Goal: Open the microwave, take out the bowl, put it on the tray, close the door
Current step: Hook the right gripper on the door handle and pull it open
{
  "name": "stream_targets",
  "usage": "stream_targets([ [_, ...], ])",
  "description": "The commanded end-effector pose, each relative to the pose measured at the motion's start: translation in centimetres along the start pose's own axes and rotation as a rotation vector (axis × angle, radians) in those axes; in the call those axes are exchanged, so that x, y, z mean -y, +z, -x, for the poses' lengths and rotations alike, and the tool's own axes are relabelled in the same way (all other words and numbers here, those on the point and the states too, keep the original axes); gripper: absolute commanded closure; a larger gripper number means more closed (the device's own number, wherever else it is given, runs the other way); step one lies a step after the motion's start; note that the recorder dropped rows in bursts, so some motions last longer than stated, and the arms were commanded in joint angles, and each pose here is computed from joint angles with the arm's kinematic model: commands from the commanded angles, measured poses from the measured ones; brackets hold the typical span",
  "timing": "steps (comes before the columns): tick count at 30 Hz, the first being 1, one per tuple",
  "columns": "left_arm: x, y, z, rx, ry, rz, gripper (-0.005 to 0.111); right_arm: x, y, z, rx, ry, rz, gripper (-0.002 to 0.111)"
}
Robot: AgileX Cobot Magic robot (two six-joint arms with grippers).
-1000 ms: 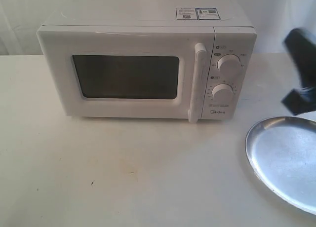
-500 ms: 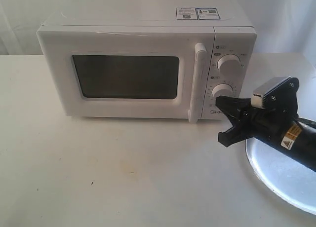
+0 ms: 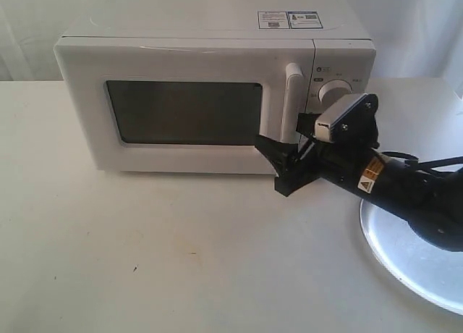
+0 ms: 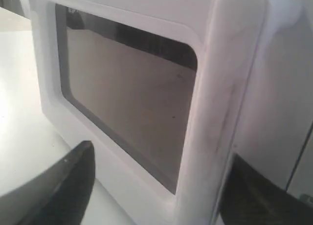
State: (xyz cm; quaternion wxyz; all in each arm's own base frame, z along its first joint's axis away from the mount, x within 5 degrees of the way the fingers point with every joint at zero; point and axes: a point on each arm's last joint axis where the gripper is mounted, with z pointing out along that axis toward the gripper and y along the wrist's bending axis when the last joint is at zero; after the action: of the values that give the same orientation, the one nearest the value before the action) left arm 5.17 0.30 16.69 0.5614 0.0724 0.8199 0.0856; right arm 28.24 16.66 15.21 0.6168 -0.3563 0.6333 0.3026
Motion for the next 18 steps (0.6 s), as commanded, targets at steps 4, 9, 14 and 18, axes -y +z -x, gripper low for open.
stream_targets([
  [4,0.0,0.0,0.0,0.003,-0.006,-0.005,0.107,-2.0,1.9,-1.5,-0.145,-0.047,0.09,0.103],
  [9,0.0,0.0,0.0,0.003,-0.006,-0.005,0.107,-2.8,1.4,-1.5,-0.16,-0.101,0.16,0.108],
  [14,0.0,0.0,0.0,0.003,-0.006,-0.005,0.107,-4.2,0.2,0.0,-0.136,-0.222,0.293,0.108],
  [18,0.0,0.0,0.0,0.003,-0.006,-0.005,0.107,-5.2,-1.5,1.0,-0.126,-0.242,0.3,0.108],
])
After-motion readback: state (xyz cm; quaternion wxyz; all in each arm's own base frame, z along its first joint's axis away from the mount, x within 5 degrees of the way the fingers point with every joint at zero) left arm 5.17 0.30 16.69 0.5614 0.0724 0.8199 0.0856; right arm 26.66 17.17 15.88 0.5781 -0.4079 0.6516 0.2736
